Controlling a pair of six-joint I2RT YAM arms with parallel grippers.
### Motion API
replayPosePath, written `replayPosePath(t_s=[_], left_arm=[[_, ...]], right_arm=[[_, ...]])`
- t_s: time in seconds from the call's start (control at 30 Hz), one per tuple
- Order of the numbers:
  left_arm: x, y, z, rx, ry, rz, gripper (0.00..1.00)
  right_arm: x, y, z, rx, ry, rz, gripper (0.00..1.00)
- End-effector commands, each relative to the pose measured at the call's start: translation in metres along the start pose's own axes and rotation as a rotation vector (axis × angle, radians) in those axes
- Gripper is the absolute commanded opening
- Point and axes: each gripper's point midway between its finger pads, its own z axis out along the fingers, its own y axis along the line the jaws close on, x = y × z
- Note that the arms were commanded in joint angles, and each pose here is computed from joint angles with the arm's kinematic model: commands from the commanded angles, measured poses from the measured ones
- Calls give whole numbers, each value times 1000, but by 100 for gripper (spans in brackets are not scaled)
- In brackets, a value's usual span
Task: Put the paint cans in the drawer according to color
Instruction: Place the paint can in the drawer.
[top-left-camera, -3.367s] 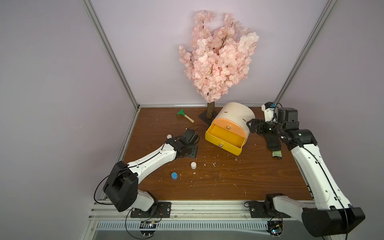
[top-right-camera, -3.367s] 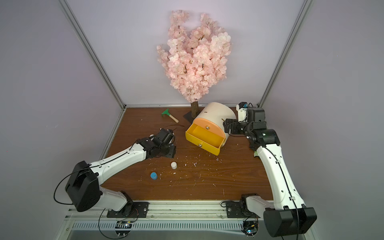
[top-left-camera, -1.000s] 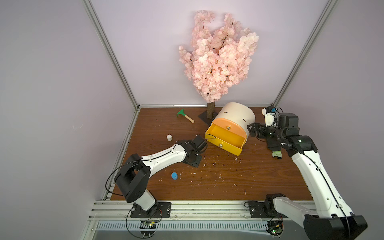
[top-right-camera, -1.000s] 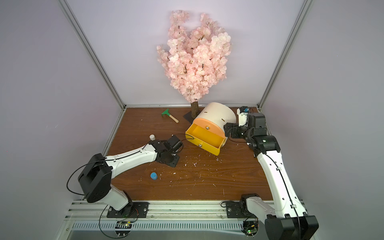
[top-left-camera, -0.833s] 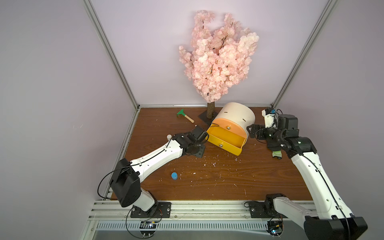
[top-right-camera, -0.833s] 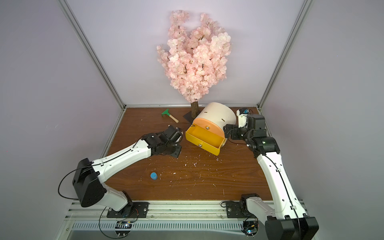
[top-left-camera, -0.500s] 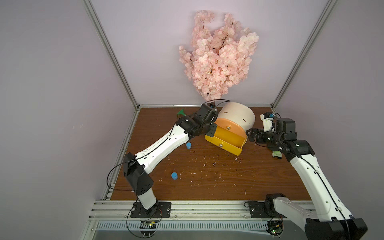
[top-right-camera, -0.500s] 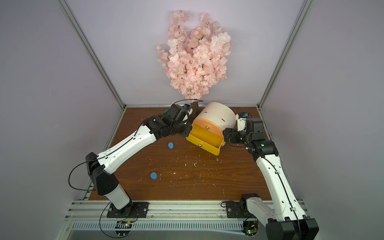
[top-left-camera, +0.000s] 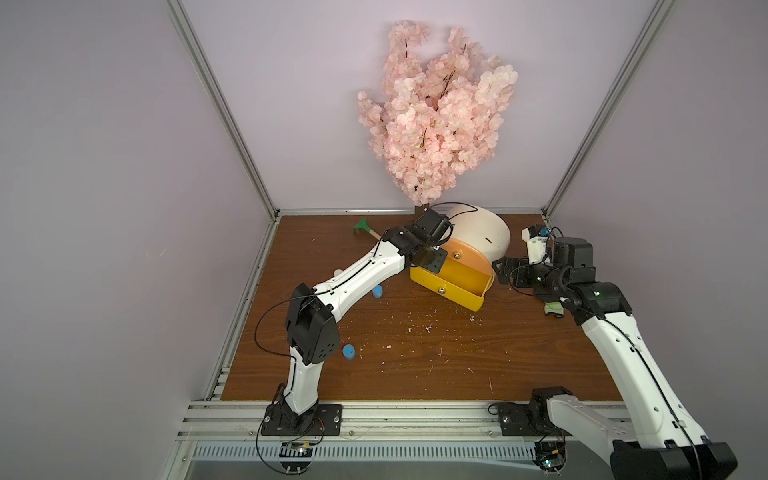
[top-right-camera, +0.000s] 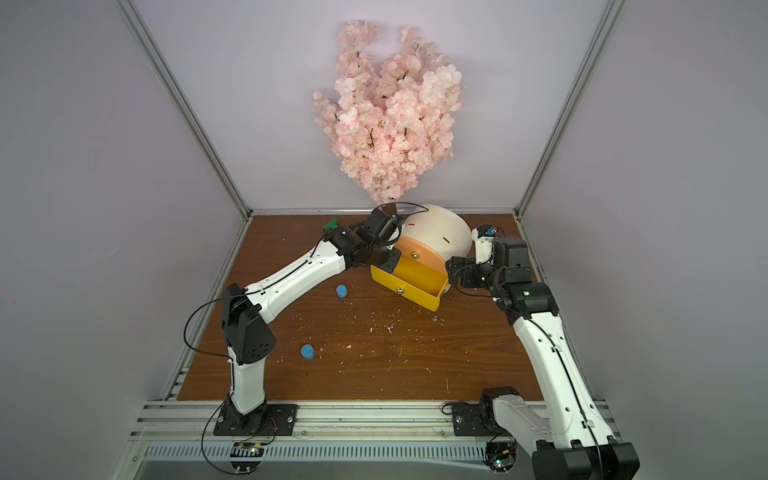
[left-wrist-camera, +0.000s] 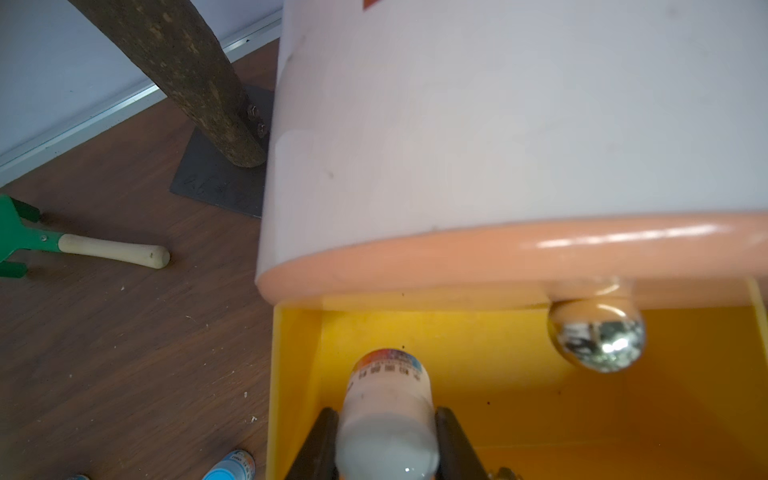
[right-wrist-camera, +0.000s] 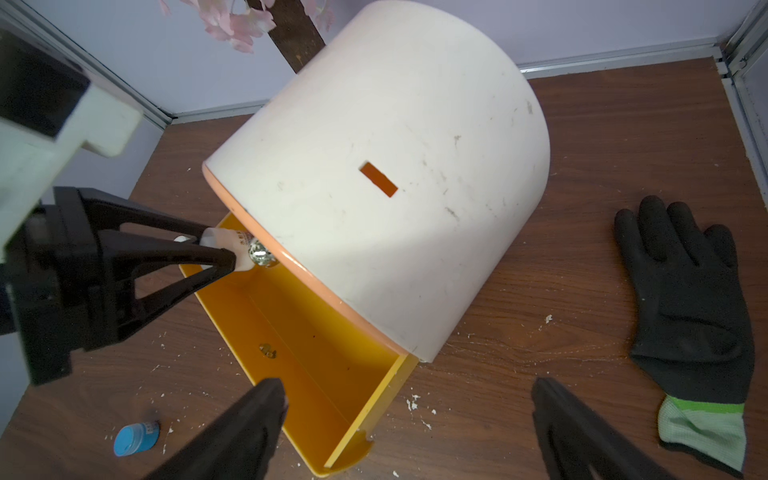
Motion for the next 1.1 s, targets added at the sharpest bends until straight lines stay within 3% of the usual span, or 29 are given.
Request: replayPosePath(t_s=[0.0, 0.23, 0.37, 0.63, 0.87, 1.07], left_arm=[[8, -6, 6, 7, 31, 32, 30], [21, -8, 25, 16, 78, 40, 37], [22, -7, 25, 11, 80, 41, 47], [-7, 5, -11, -48, -29, 9, 53], [-33, 53, -56, -152, -139, -78, 52], [-8, 135, -59, -288, -90, -171, 55]], right_arm=[[-8, 4, -7, -6, -31, -8, 99], [-9, 3, -10, 4, -35, -10, 99], [-9, 2, -10, 8, -34, -11, 99], [-14, 21, -15, -59, -42, 10, 99], [-24, 89, -28, -172, -43, -74, 99], [-15, 138, -27, -273, -37, -114, 99]])
